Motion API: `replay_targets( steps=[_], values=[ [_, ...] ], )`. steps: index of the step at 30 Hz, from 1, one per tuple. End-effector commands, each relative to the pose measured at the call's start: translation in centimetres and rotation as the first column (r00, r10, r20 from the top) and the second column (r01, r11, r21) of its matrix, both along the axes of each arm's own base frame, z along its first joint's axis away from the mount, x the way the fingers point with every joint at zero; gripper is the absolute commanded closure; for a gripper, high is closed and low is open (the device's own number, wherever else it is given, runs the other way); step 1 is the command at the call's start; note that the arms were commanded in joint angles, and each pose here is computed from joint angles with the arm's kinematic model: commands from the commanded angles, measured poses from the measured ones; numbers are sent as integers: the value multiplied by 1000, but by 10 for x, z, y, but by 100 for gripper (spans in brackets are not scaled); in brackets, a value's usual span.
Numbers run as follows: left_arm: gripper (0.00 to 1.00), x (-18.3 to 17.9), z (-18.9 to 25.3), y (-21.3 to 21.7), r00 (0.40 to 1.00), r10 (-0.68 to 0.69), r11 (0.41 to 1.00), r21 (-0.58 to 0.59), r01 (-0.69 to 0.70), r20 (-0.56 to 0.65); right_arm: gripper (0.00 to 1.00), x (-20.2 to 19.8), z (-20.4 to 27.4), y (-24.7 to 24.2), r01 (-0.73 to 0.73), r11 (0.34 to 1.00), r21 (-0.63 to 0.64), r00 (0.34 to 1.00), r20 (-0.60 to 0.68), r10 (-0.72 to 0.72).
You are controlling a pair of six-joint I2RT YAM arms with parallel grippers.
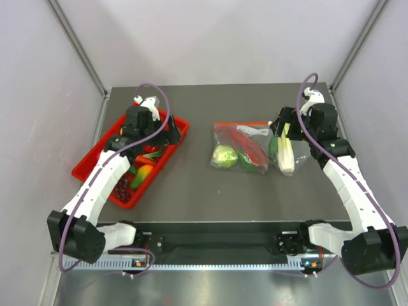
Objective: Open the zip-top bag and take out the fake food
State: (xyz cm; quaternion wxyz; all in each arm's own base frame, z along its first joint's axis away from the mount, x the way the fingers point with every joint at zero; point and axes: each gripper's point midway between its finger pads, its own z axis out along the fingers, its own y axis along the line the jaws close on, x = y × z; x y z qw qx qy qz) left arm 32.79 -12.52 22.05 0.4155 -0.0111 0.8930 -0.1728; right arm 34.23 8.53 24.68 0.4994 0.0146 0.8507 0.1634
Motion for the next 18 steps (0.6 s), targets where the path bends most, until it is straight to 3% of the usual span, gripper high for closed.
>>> replay_targets(
  steps=[1, 7, 8, 10, 13, 18],
  values=[
    [1, 21, 30, -41, 987, -113, 982, -135, 128, 119, 10, 5, 22, 0, -7, 1000, 10, 997, 72, 6],
    [1, 54, 10, -130, 958, -271, 929, -233, 286, 98, 10, 5, 15, 5, -12, 999, 42, 999, 52, 10],
    [1, 62, -15, -144, 955, -293, 925, -238, 295, 44, 10, 4, 15, 6, -11, 999, 49, 999, 50, 8],
    [1, 69, -19, -169, 941, -336, 904, -270, 332, 30, 10, 3, 14, 7, -12, 998, 59, 999, 44, 10],
    [2, 84, -64, -187, 936, -346, 907, -282, 314, -70, 10, -3, 12, 7, -10, 997, 71, 999, 40, 7],
    [12, 86, -90, -194, 926, -360, 907, -272, 320, -111, 10, -14, 5, 5, 6, 996, 88, 999, 34, -9]
  ],
)
